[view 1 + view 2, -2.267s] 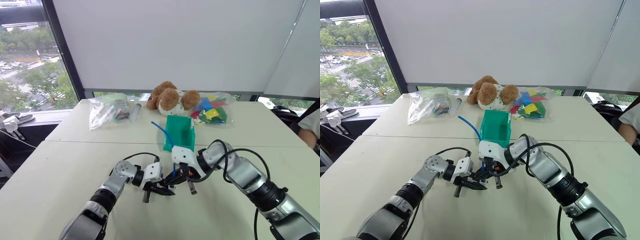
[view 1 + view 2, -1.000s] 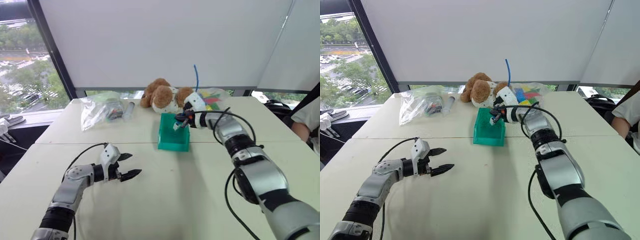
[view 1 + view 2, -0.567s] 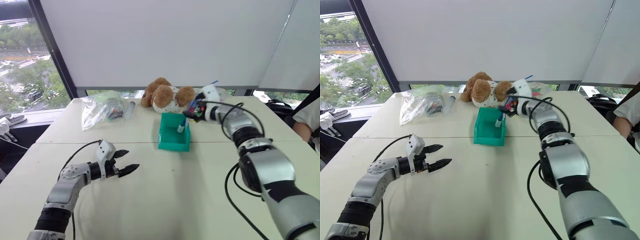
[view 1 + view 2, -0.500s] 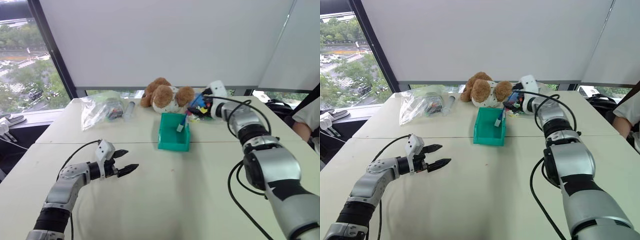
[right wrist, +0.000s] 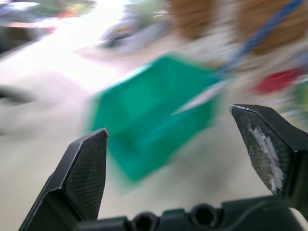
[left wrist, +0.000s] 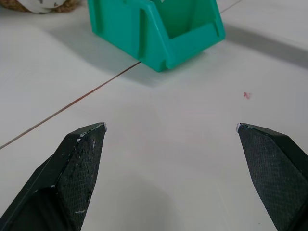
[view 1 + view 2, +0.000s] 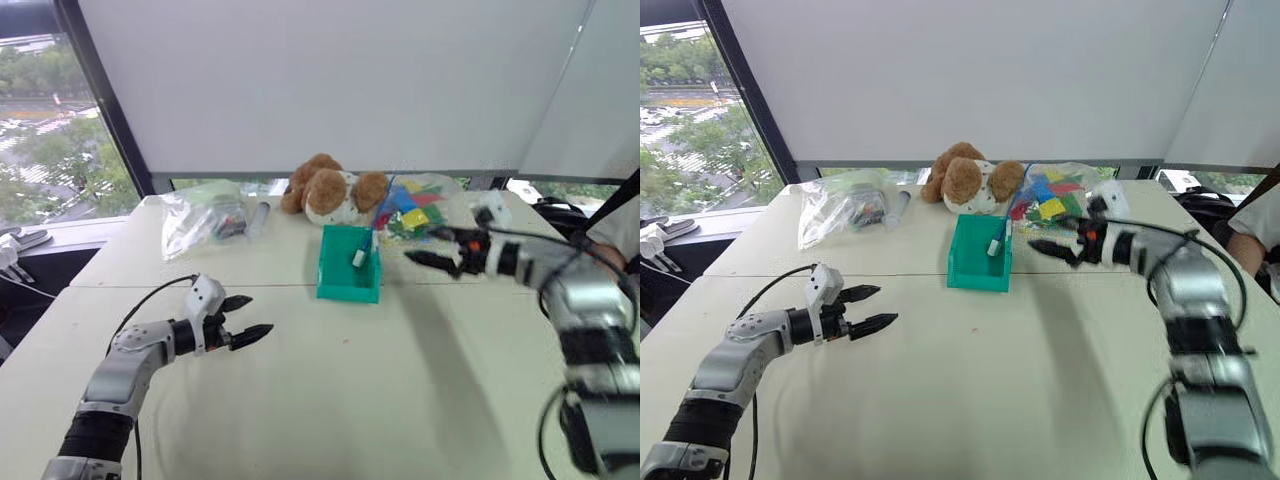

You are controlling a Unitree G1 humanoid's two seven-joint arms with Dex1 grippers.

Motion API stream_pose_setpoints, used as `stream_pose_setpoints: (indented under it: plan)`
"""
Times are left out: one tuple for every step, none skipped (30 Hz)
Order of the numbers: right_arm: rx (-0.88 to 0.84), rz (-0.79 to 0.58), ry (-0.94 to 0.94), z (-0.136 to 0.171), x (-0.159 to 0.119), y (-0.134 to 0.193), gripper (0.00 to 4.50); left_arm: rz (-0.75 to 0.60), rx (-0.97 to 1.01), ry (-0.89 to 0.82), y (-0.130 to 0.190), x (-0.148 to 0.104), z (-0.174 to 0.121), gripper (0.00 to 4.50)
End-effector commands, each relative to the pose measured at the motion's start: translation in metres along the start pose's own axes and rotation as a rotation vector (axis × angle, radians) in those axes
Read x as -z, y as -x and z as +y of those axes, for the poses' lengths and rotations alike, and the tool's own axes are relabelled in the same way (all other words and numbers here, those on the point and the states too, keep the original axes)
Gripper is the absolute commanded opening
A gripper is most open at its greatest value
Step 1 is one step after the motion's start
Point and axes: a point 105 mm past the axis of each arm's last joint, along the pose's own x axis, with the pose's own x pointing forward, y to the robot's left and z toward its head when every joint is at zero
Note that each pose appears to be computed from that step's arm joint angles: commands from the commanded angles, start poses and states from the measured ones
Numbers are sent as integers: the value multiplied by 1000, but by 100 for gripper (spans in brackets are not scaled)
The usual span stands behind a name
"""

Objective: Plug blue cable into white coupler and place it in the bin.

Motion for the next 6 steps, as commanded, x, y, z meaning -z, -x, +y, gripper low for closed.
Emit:
stream_pose_setpoints:
  plan:
    - [-51, -38, 77, 41, -31, 25, 444, -62, -11, -46, 11, -30, 1, 450]
    - [-51, -22, 75, 48, -29, 29, 444, -66, -12, -46, 12, -34, 1, 450]
    - [-46, -2, 72, 55, -25, 34, 444, -76, -13, -46, 14, -39, 1, 450]
    - [-41, 12, 69, 60, -23, 36, 444, -82, -13, -45, 15, -42, 1, 450]
    - [-37, 33, 67, 66, -19, 40, 444, -89, -14, -44, 17, -46, 1, 450]
    - [-35, 51, 65, 71, -15, 42, 444, -98, -14, -40, 18, -50, 1, 450]
